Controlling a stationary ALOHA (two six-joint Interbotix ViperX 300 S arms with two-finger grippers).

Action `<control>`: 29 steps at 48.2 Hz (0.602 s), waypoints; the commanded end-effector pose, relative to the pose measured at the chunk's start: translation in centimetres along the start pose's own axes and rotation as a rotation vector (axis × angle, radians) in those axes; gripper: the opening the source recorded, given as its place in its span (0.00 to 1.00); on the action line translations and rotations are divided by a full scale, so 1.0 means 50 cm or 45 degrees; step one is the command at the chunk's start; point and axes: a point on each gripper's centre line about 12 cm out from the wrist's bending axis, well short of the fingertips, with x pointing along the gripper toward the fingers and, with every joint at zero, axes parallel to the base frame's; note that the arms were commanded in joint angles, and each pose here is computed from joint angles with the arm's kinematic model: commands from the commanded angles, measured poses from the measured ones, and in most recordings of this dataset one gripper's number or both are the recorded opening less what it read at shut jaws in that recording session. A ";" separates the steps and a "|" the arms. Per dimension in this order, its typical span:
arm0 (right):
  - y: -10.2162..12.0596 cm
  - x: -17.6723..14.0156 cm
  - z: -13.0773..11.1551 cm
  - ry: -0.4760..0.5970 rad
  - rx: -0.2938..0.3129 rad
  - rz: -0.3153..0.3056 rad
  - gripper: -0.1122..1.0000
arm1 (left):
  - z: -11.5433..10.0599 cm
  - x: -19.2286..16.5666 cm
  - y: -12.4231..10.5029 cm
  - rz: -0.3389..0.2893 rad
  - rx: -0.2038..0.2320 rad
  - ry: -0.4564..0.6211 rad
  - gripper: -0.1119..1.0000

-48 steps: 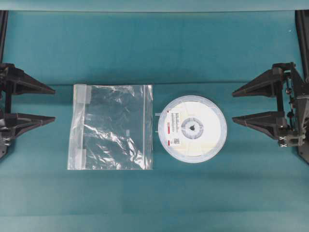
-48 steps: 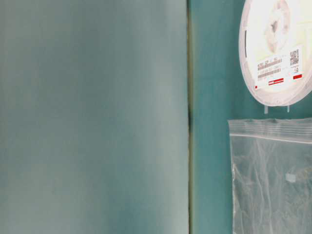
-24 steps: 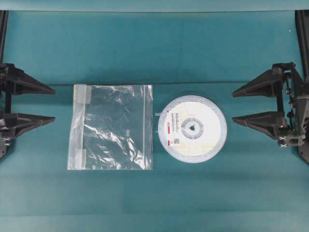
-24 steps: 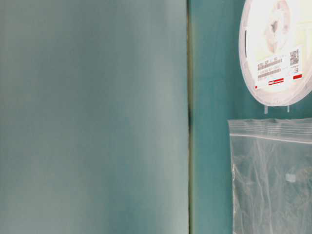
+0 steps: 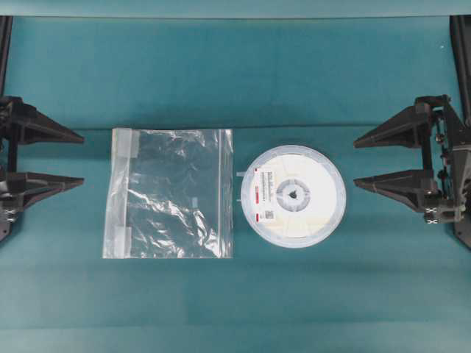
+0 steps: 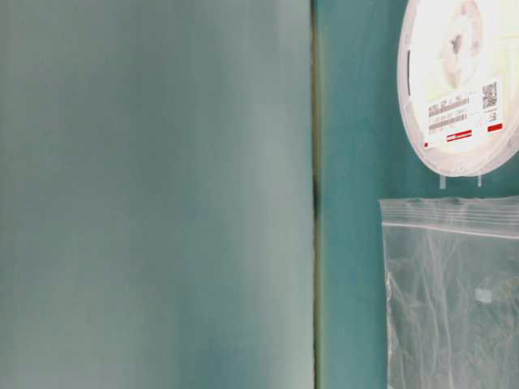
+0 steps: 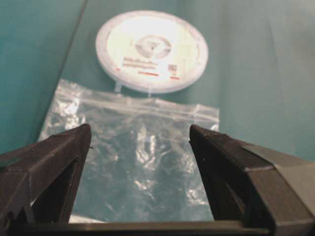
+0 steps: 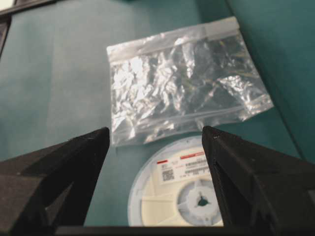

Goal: Take out the reel from the clear zip bag.

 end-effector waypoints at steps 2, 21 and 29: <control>0.001 0.000 0.007 -0.013 -0.012 0.000 0.88 | 0.013 0.000 -0.002 -0.005 0.007 -0.019 0.89; 0.001 0.000 0.007 -0.013 -0.010 0.001 0.88 | 0.013 0.000 -0.002 -0.005 0.011 -0.019 0.89; 0.001 0.000 0.007 -0.013 -0.012 0.000 0.88 | 0.013 0.000 -0.002 -0.005 0.007 -0.019 0.89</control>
